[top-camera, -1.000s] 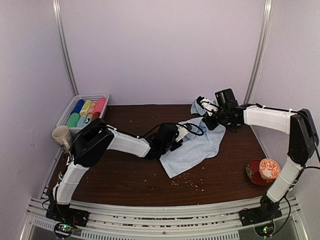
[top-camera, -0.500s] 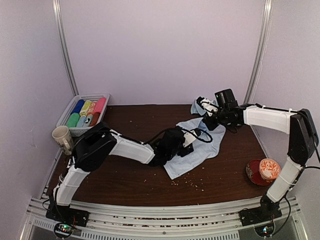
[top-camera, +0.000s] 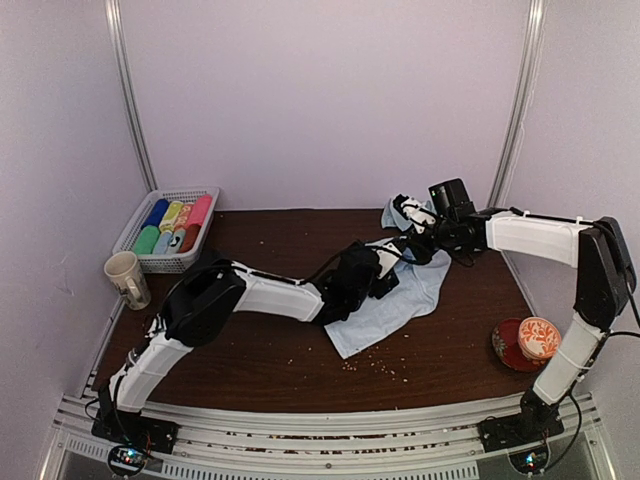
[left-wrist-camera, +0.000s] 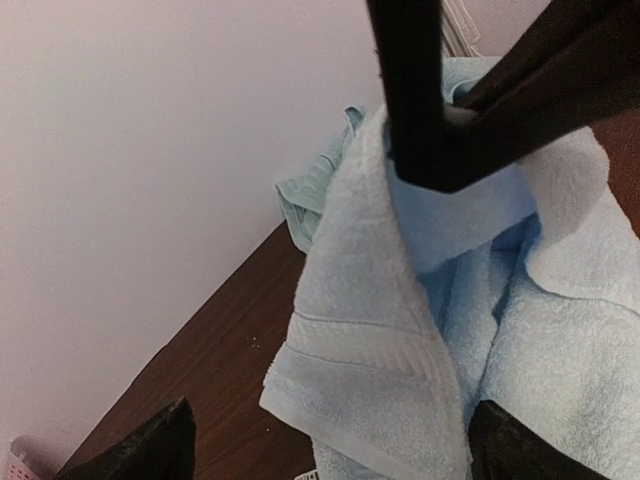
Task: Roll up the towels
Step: Pick up the towel from the center of the board.
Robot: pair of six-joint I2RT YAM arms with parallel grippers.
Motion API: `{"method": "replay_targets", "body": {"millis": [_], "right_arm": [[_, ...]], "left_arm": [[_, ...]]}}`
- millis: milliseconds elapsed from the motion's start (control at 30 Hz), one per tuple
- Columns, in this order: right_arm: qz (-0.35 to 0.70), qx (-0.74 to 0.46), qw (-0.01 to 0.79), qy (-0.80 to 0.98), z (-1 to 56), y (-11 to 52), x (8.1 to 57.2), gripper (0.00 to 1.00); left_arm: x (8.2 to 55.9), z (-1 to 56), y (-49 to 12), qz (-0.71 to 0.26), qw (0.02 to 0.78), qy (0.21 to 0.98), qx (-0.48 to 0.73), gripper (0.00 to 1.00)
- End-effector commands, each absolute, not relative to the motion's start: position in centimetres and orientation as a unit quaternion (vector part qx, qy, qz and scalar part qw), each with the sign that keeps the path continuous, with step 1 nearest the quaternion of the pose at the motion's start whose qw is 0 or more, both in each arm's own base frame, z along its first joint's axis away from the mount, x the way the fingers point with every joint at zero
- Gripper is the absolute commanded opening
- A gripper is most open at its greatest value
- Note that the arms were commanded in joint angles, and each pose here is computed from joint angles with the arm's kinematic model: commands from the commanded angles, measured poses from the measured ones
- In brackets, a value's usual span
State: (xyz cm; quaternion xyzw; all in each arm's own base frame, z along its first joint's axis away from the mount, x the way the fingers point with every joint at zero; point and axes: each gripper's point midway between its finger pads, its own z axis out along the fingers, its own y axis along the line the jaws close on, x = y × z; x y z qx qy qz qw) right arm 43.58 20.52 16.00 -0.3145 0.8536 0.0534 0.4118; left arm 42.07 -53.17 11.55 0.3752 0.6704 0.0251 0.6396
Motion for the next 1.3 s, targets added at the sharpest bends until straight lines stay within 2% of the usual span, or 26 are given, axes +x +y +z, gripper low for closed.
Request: {"method": "replay_targets", "body": {"millis": [0, 267, 433, 667, 1033, 1133, 1267], "right_arm": [[0.062, -0.308, 0.42, 0.851, 17.0, 20.6, 44.0, 0.0], [0.073, -0.309, 0.421, 0.85, 17.4, 20.8, 43.8, 0.0], [0.085, -0.312, 0.423, 0.847, 17.9, 20.9, 43.6, 0.0], [0.095, -0.307, 0.43, 0.844, 18.9, 20.3, 43.5, 0.0], [0.103, -0.305, 0.432, 0.843, 19.4, 19.9, 43.5, 0.0], [0.105, -0.306, 0.431, 0.842, 19.4, 19.9, 43.4, 0.0], [0.106, -0.309, 0.43, 0.842, 19.3, 19.9, 43.3, 0.0]], "left_arm": [[42.7, 11.6, -53.9, 0.018, 0.633, 0.682, 0.366, 0.97], [43.3, 10.7, -53.9, 0.037, 0.617, 0.696, 0.366, 0.93], [43.5, 10.2, -53.8, 0.05, 0.609, 0.701, 0.368, 0.86], [43.9, 9.6, -52.9, 0.076, 0.602, 0.708, 0.362, 0.68], [43.9, 8.7, -52.6, 0.085, 0.587, 0.711, 0.378, 0.57], [44.1, 8.6, -52.5, 0.086, 0.585, 0.712, 0.378, 0.5], [44.2, 8.7, -52.4, 0.084, 0.585, 0.713, 0.377, 0.28]]}}
